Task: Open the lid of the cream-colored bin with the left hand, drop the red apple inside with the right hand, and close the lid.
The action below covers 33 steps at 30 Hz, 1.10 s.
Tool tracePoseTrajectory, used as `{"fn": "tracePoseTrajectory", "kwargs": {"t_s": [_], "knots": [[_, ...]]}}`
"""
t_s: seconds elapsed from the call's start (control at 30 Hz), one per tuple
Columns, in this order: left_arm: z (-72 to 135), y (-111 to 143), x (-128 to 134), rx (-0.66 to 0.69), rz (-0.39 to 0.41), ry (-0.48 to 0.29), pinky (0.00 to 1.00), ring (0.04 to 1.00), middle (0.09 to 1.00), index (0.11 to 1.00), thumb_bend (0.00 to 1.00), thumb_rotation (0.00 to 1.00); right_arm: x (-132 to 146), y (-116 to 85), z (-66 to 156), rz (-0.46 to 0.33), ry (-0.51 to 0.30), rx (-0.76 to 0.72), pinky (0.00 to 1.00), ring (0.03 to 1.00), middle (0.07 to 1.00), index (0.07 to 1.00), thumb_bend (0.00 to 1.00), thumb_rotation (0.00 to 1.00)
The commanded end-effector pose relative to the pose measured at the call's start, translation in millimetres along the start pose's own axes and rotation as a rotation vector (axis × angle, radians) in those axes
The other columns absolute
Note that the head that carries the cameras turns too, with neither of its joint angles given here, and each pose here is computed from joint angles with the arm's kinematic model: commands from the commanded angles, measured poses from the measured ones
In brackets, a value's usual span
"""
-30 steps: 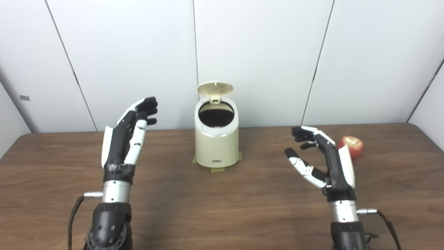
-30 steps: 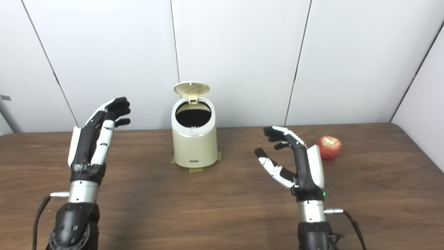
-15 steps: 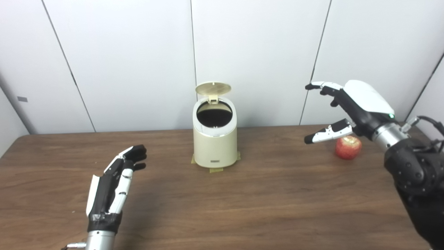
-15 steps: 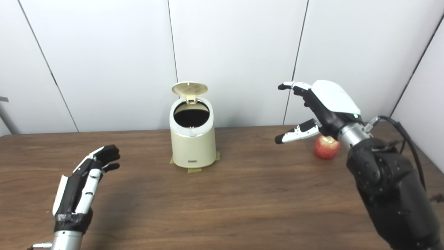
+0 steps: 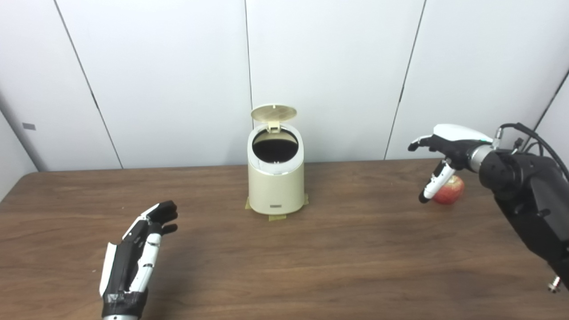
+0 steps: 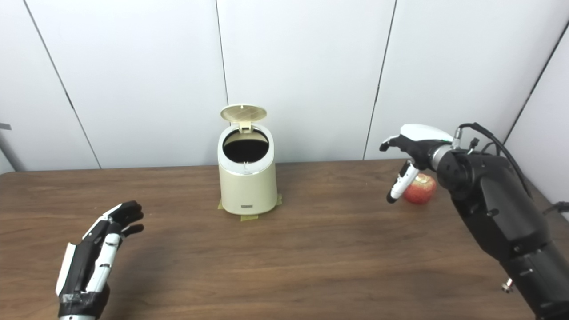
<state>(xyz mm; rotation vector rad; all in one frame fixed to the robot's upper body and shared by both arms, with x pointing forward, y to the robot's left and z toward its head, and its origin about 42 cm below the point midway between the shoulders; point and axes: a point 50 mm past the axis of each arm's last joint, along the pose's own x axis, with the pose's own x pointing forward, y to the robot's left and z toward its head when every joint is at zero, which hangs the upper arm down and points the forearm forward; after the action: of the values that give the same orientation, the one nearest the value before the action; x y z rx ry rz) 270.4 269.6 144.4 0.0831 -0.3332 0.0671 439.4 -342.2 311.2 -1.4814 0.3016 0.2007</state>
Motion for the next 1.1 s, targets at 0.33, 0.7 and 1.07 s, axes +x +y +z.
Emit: {"fn": "tracePoseTrajectory", "kwargs": {"t_s": [0.33,0.7,1.07], "knots": [[20,-9,10,0.040,-0.011,-0.136,0.77,0.806,0.811,0.794,0.21,0.74,35,-9,-38,-0.030,0.155,-0.123,0.68,0.923,0.943,0.841,1.00,0.33],[22,-7,9,0.056,-0.010,-0.141,0.77,0.814,0.817,0.797,0.19,0.71,46,10,-51,-0.047,0.160,-0.172,0.65,0.885,0.929,0.838,1.00,0.32],[24,-7,4,0.066,-0.001,-0.123,0.76,0.806,0.813,0.797,0.20,0.73,58,14,-53,-0.102,0.123,-0.102,0.59,0.778,0.892,0.840,0.97,0.26]]}}
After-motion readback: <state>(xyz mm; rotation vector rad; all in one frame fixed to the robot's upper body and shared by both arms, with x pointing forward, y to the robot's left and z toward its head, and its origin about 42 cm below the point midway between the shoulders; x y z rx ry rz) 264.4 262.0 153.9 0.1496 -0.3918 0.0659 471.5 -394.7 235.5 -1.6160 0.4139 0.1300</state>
